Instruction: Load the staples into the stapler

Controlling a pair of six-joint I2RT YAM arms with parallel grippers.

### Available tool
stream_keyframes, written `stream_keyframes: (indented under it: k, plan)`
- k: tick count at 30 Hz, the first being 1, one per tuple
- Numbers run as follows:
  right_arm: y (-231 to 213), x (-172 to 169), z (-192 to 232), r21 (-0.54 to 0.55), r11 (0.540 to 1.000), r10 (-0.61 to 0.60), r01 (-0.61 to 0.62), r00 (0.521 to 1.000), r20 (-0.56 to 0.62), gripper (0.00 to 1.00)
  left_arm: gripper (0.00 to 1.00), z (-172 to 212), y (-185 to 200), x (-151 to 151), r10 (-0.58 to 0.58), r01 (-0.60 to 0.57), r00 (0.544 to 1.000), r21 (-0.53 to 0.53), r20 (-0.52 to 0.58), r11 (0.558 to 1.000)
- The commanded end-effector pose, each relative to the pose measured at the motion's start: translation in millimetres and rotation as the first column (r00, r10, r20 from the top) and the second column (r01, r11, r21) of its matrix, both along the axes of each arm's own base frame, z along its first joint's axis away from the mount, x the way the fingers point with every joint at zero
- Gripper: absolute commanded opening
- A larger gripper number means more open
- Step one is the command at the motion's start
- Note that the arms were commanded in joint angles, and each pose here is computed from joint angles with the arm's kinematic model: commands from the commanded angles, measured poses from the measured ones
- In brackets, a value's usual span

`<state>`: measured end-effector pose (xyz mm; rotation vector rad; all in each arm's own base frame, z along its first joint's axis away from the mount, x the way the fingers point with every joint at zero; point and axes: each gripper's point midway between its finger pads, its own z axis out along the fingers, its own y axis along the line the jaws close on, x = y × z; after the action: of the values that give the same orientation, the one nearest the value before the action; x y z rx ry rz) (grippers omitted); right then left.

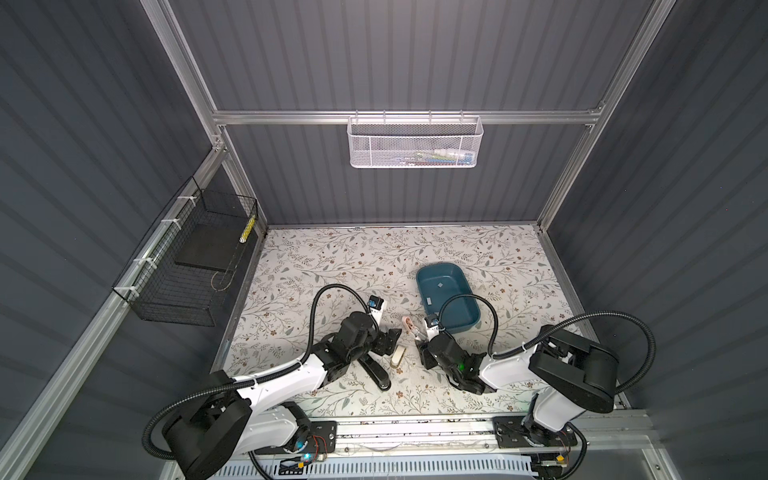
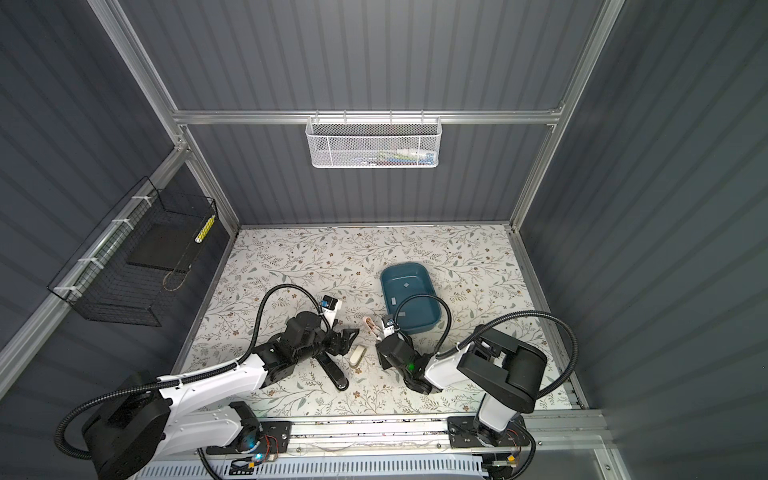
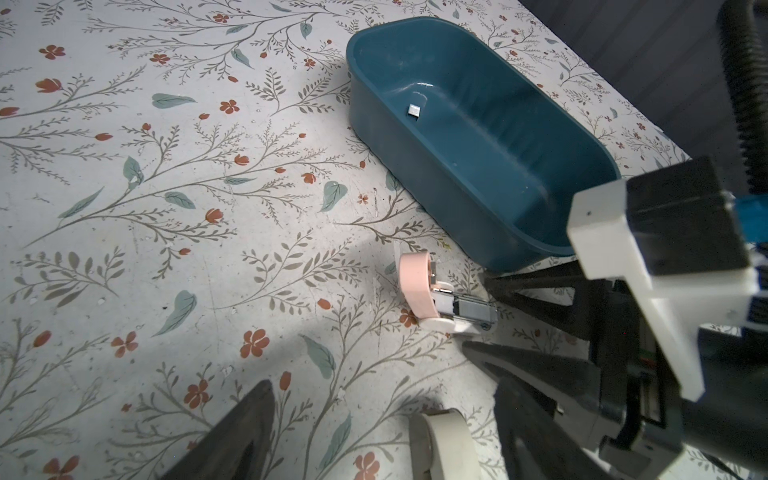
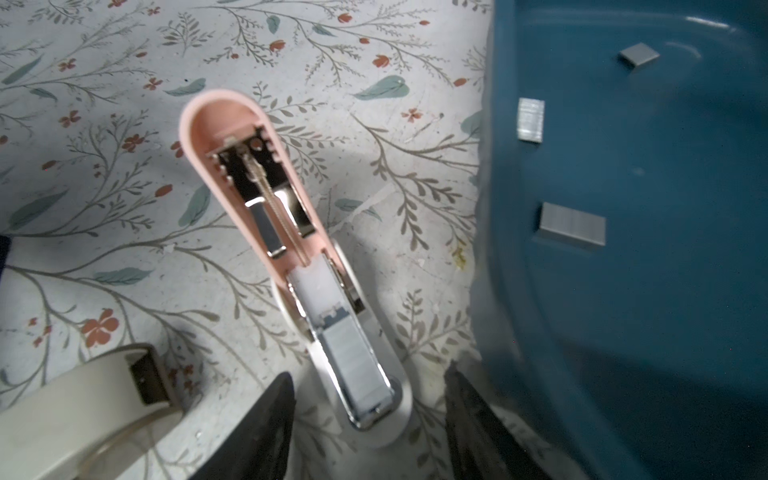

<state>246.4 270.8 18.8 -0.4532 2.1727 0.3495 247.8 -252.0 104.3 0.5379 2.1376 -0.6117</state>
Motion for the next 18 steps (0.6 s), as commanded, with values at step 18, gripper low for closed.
stream_keyframes:
  k: [18]
  plan:
    - [-11, -19, -47, -0.173, 0.983, 0.037, -0.055, 0.994, -0.106, 0.47, 0.84, 11, -14, 12, 0.014, -0.014, 1.000, -0.052, 0.013, 0.999]
